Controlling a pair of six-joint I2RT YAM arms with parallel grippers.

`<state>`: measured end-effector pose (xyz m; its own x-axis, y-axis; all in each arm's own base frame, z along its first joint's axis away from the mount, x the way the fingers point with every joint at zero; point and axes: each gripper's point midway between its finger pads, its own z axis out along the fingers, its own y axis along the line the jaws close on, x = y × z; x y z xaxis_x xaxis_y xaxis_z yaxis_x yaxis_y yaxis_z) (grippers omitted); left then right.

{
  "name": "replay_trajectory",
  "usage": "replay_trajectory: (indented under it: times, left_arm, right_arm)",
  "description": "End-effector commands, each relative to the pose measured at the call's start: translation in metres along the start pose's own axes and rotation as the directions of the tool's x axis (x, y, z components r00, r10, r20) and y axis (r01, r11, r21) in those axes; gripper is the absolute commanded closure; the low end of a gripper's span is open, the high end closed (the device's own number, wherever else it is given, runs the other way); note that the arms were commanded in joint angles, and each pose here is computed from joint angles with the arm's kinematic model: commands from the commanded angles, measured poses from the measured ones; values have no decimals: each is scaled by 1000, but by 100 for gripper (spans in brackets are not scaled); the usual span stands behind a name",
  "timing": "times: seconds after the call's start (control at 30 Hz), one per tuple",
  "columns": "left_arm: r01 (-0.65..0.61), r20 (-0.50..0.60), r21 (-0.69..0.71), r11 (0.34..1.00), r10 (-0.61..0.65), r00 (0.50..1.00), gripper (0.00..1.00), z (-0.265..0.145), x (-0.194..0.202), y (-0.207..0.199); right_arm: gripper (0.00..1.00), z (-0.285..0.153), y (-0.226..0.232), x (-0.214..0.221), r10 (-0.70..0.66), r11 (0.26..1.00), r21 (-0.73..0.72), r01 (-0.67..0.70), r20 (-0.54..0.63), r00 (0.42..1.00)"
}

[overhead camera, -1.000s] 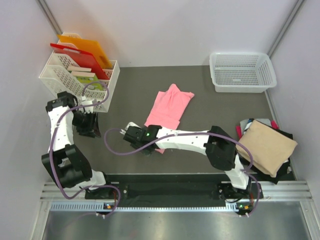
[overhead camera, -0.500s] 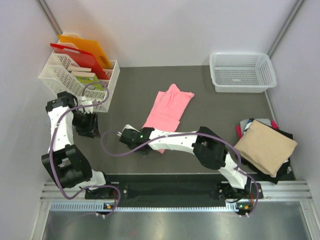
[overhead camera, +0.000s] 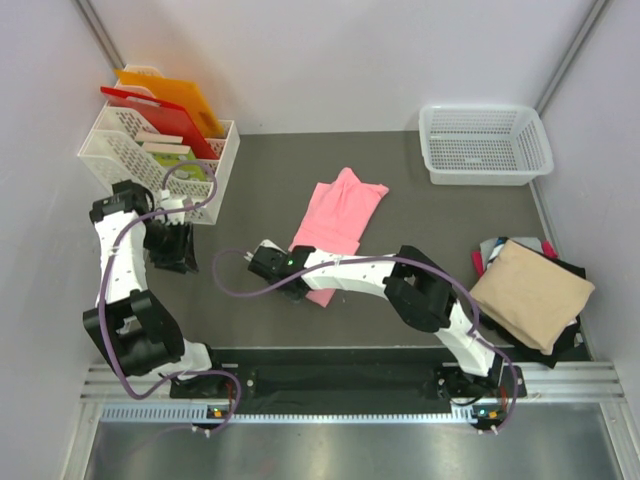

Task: Fold and stack the t-shirts
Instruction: Grab one side of the 2/3 rectangular tshirt with right arm

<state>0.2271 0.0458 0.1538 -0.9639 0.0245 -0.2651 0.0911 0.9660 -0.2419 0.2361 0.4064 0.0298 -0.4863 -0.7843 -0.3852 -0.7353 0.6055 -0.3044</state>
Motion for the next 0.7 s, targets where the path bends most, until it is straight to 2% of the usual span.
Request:
replay_trajectory:
  times: [0.0,0.03,0.07,0.17,0.33,0.37,0.4,0.67]
  left_arm:
    - [-19,37,-23,1000,20,999,58,-9,-12,3]
    - [-21,37,-23,1000,22,999,59,-9,-11,3]
    - [-21,36,-25,999,22,999,58,-9,-11,3]
    - [-25,34,-24,999,26,999,58,-8,-11,3]
    - [-26,39,-23,999,27,999,59,-8,-13,4]
    - [-28,40,-23,999,29,999,59,-9,-13,4]
    - [-29,38,-22,999,30,999,59,-9,-13,4]
    - [-42,34,-28,999,43,998,59,-10,-11,4]
  right_arm:
    - [59,9,6,1,12,1000,-22,-12,-4,1000]
    - [62,10,8,3,15,1000,-26,-15,-9,1000]
    - [69,11,10,6,19,999,-34,-20,-17,1000]
    - [74,11,16,7,25,998,-53,-27,-24,999]
    - [69,8,20,6,19,998,-52,-21,-26,999]
    - [63,7,23,7,17,998,-53,-18,-29,999]
    - [62,9,24,9,19,998,-51,-21,-39,999]
    - [59,19,30,25,11,999,-40,-15,-90,996]
